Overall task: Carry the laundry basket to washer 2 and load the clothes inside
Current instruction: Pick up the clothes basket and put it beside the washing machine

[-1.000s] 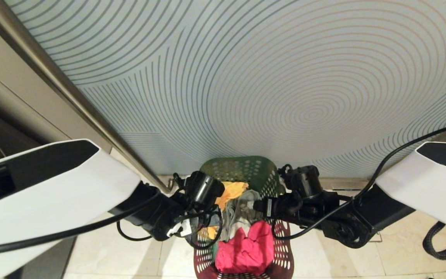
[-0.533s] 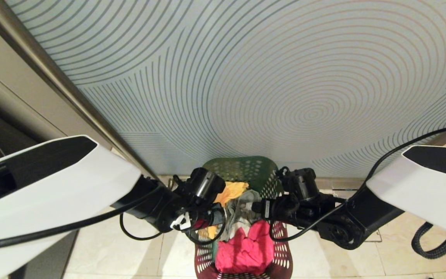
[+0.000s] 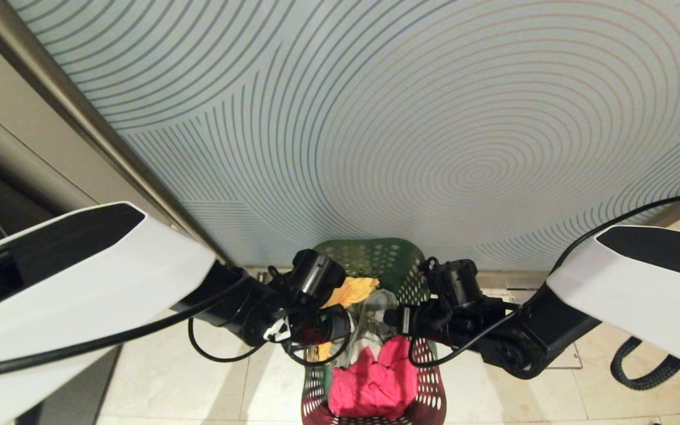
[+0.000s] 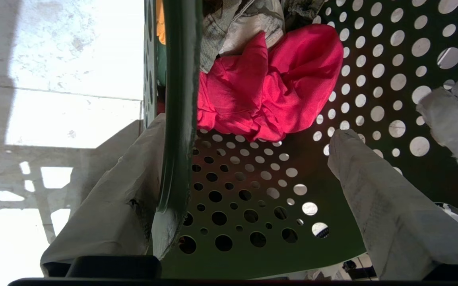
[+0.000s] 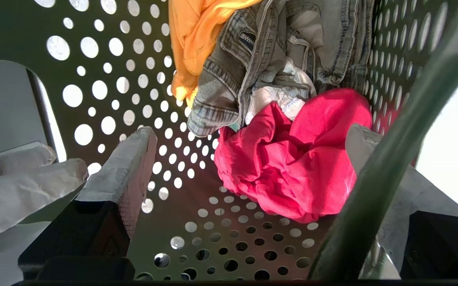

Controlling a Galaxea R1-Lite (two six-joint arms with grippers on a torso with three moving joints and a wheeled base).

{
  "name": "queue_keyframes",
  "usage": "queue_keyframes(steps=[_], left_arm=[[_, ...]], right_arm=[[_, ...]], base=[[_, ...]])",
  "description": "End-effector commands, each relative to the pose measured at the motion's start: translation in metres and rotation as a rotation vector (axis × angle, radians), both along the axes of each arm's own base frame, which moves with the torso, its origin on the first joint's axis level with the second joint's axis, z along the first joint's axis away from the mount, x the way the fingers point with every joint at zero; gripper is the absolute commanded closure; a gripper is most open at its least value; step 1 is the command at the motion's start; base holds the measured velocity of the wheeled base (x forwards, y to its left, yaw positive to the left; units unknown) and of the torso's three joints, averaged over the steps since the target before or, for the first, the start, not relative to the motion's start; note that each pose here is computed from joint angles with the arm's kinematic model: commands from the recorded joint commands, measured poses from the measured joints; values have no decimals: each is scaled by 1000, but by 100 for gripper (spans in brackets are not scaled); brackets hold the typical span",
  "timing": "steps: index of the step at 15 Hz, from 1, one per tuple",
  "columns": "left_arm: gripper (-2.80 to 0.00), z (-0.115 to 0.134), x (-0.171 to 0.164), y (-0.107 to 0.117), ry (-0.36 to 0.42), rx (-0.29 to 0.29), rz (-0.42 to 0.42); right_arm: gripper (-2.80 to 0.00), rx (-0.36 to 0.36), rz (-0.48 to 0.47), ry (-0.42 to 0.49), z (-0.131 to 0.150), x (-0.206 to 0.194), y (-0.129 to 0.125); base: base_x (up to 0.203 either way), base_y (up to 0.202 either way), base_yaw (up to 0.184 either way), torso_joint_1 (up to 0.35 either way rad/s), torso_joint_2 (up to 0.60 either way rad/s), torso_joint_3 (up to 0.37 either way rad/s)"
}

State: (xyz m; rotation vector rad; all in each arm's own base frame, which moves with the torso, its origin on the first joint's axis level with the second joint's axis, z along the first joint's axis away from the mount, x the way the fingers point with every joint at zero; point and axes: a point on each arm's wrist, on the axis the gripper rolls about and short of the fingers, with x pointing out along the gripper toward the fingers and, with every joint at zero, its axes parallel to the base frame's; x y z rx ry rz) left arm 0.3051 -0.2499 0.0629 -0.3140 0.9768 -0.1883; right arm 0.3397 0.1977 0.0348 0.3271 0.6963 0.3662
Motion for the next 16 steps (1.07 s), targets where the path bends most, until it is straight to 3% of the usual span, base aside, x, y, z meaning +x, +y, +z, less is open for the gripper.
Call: queue_keyframes(steps=[1, 16], left_arm=[[-280, -3, 1, -1, 5, -1, 5], [-280, -16, 9, -8, 14, 4, 6]], right_arm=[[-280, 3, -1, 1, -2, 2, 1], [-280, 8, -12, -5, -2, 6, 0]], base=[[0, 0, 0, 0, 0, 0], [0, 0, 0, 0, 0, 0]])
